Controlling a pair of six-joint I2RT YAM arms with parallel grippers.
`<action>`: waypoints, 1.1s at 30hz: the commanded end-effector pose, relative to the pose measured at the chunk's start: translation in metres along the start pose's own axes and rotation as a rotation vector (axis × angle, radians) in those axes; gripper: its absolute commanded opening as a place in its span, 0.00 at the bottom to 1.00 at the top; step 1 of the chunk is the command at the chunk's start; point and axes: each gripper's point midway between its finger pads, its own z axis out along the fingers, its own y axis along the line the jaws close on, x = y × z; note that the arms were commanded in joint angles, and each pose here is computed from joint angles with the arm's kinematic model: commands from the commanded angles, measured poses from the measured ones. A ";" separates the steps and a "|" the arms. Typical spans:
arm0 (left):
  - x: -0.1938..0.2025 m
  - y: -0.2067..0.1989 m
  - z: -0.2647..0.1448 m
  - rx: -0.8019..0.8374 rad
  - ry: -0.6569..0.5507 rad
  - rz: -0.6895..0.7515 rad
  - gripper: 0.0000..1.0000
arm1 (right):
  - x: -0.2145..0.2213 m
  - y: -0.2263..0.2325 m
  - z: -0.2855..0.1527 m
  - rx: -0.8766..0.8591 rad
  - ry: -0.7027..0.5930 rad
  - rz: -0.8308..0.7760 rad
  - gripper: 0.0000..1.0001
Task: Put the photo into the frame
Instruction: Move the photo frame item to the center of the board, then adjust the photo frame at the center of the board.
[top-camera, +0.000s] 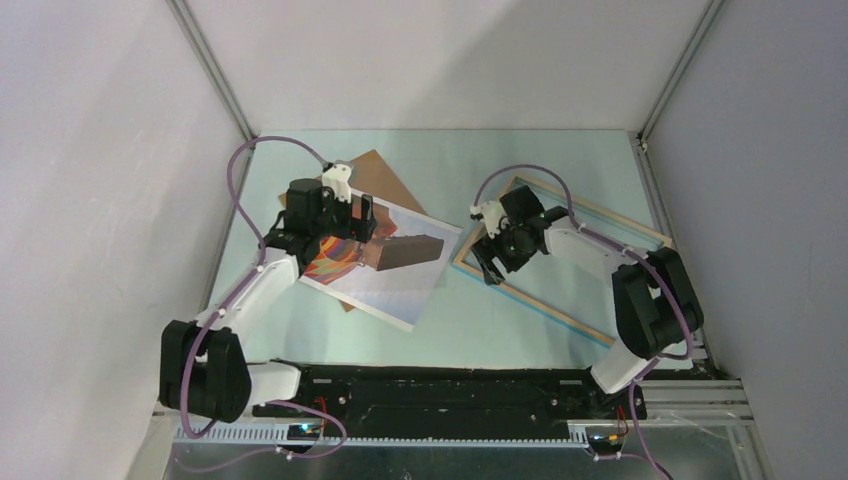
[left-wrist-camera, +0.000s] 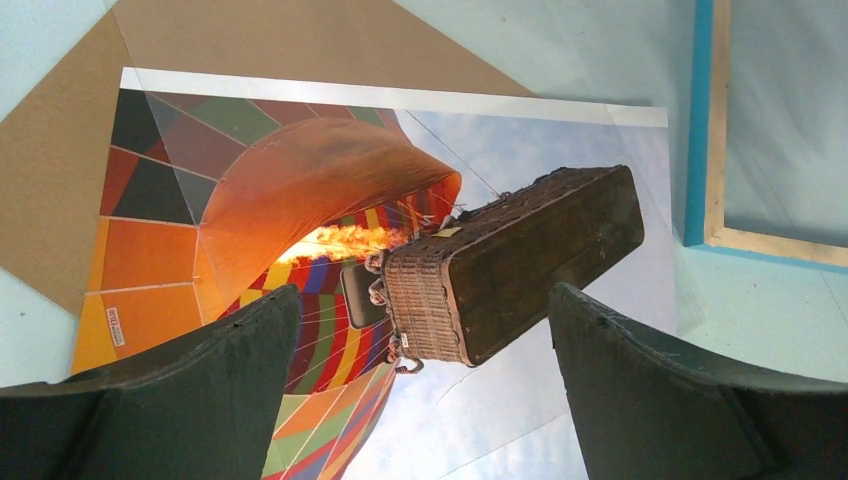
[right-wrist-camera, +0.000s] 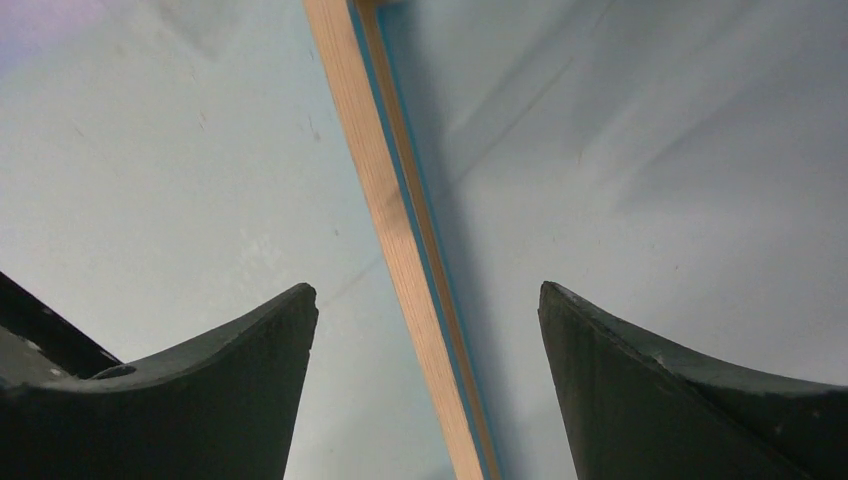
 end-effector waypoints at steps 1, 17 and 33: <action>-0.015 -0.003 -0.001 0.008 -0.045 0.012 0.98 | 0.014 -0.010 -0.016 0.088 -0.005 -0.106 0.85; -0.008 -0.007 -0.018 0.012 -0.074 0.036 0.98 | 0.057 -0.005 -0.001 0.102 0.071 -0.166 0.73; -0.010 -0.020 -0.022 0.061 -0.089 0.024 0.98 | 0.047 -0.012 0.002 0.132 0.065 -0.172 0.29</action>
